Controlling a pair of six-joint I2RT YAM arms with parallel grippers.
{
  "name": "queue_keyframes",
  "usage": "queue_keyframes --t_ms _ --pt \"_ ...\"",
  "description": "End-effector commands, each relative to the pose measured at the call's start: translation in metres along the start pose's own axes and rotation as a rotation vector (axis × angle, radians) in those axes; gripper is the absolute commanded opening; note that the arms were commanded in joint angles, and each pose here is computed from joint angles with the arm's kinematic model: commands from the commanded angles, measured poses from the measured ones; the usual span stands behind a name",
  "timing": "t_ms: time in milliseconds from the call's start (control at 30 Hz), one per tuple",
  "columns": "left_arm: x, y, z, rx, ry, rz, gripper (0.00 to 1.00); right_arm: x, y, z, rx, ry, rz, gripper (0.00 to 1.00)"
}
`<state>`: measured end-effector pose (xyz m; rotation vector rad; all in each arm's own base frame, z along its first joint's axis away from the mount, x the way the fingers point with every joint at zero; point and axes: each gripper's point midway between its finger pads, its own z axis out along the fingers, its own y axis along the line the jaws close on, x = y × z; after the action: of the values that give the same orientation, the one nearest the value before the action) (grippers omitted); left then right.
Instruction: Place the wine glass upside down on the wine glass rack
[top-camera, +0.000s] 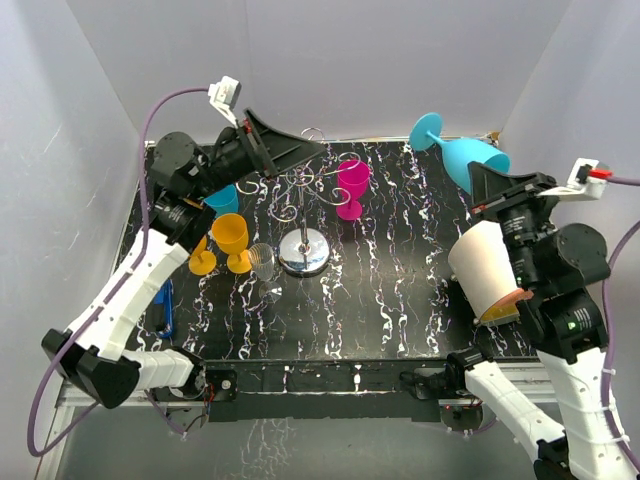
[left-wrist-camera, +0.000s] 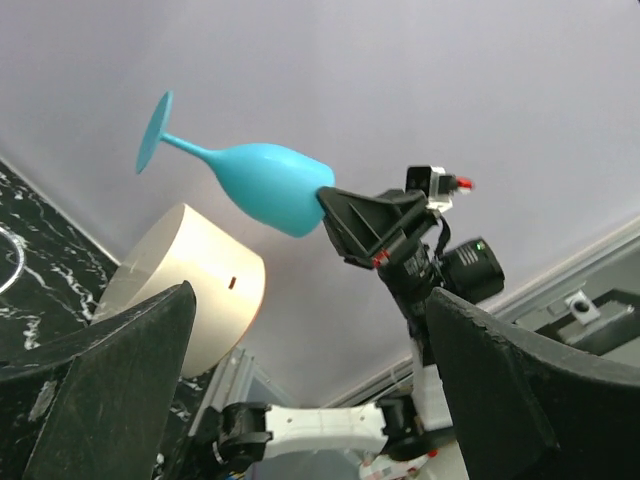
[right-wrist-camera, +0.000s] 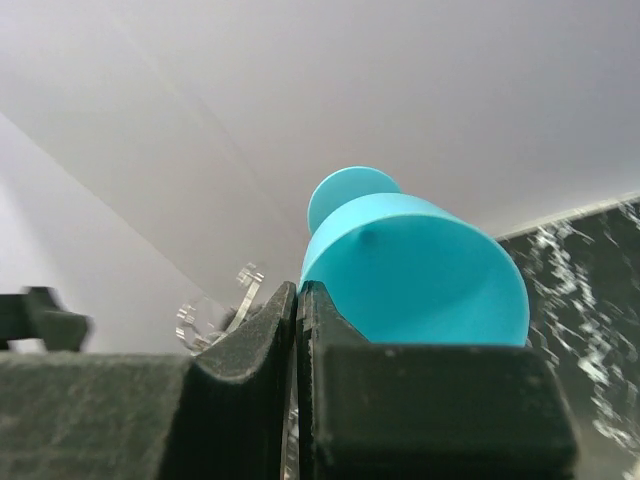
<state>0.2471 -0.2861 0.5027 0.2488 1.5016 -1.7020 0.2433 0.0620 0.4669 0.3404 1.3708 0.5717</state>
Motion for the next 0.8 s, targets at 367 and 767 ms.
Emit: queue_keyframes --t_ms 367,767 --pt "0.009 -0.025 0.08 0.048 -0.135 -0.137 0.96 -0.063 0.091 -0.014 -0.418 -0.172 0.326 0.0" --pt "-0.001 -0.053 0.086 0.121 -0.305 -0.204 0.68 -0.053 0.114 -0.021 -0.584 -0.121 0.415 0.0"
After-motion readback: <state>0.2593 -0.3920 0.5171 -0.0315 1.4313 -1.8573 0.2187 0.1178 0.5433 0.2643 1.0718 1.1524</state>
